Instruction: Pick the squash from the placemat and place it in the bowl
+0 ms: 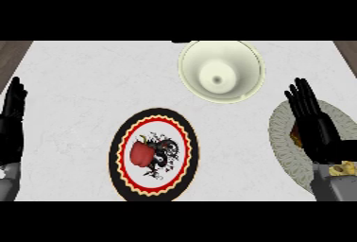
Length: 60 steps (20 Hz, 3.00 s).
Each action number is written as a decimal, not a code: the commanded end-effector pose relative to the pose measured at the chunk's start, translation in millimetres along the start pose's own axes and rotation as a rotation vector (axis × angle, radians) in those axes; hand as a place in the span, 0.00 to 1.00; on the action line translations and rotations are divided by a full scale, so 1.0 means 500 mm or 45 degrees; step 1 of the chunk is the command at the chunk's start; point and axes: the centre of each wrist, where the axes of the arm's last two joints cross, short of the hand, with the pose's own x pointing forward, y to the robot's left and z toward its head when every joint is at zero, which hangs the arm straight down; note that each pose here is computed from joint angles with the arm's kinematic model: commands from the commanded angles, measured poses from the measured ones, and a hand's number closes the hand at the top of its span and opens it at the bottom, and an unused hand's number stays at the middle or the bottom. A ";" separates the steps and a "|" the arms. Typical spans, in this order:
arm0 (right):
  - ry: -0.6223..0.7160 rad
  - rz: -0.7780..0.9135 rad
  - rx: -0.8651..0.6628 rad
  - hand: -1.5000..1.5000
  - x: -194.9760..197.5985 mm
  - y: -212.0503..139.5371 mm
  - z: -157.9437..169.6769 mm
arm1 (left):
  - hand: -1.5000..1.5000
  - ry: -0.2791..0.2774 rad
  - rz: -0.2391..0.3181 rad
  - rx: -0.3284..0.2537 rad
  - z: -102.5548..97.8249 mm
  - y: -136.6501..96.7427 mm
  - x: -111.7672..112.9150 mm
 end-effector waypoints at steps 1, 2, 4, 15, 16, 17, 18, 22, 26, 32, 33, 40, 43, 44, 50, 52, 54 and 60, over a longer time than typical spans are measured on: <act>-0.139 0.159 0.231 1.00 0.056 -0.011 -0.016 | 0.50 0.033 -0.001 -0.028 -0.014 0.001 -0.002; -0.218 0.306 0.424 1.00 0.072 -0.011 -0.008 | 0.50 0.036 0.046 -0.049 0.009 -0.019 0.000; -0.437 0.570 0.746 1.00 0.175 0.005 -0.042 | 0.50 0.082 0.109 -0.099 0.000 -0.035 0.009; -0.727 1.726 0.798 0.00 0.238 -0.213 0.060 | 0.50 0.279 0.239 -0.103 0.031 -0.028 -0.008; -0.716 1.783 0.805 0.00 0.238 -0.240 0.077 | 0.50 0.269 0.245 -0.107 0.034 -0.009 -0.006; -0.745 1.784 0.781 0.00 0.227 -0.248 0.104 | 0.50 0.300 0.253 -0.117 0.053 -0.012 -0.029; -0.724 1.820 0.781 0.00 0.241 -0.280 0.116 | 0.50 0.261 0.235 -0.100 0.020 0.025 -0.001; -0.716 1.858 0.651 0.00 0.241 -0.285 0.205 | 0.50 0.241 0.248 -0.156 0.024 -0.008 0.011; -0.690 1.934 0.646 0.00 0.304 -0.243 0.226 | 0.50 0.223 0.282 -0.193 0.010 -0.025 0.059; -0.557 2.105 0.672 0.00 0.364 -0.127 0.241 | 0.50 0.213 0.261 -0.220 0.012 -0.047 0.027; -0.513 2.192 0.690 0.00 0.357 -0.125 0.248 | 0.50 0.201 0.266 -0.220 0.015 -0.042 0.054; -0.155 2.491 0.734 0.00 0.366 -0.078 0.229 | 0.50 0.166 0.278 -0.266 0.005 -0.046 0.064; -0.034 2.514 0.801 0.00 0.326 -0.059 0.240 | 0.50 0.178 0.288 -0.289 -0.001 -0.069 0.088; 0.004 2.544 0.829 0.00 0.309 -0.076 0.219 | 0.50 0.169 0.283 -0.287 -0.033 -0.059 0.088; 0.285 2.659 0.898 0.00 0.291 -0.061 0.178 | 0.50 0.161 0.283 -0.271 -0.007 -0.070 0.064; 0.357 2.701 0.909 0.00 0.253 -0.035 0.196 | 0.50 0.164 0.291 -0.281 0.002 -0.062 0.056; 0.374 2.702 0.965 0.00 0.230 -0.053 0.181 | 0.50 0.168 0.283 -0.257 -0.017 -0.090 0.079; 0.133 2.802 0.887 0.00 0.194 -0.051 0.140 | 0.50 0.185 0.287 -0.254 -0.019 -0.069 0.097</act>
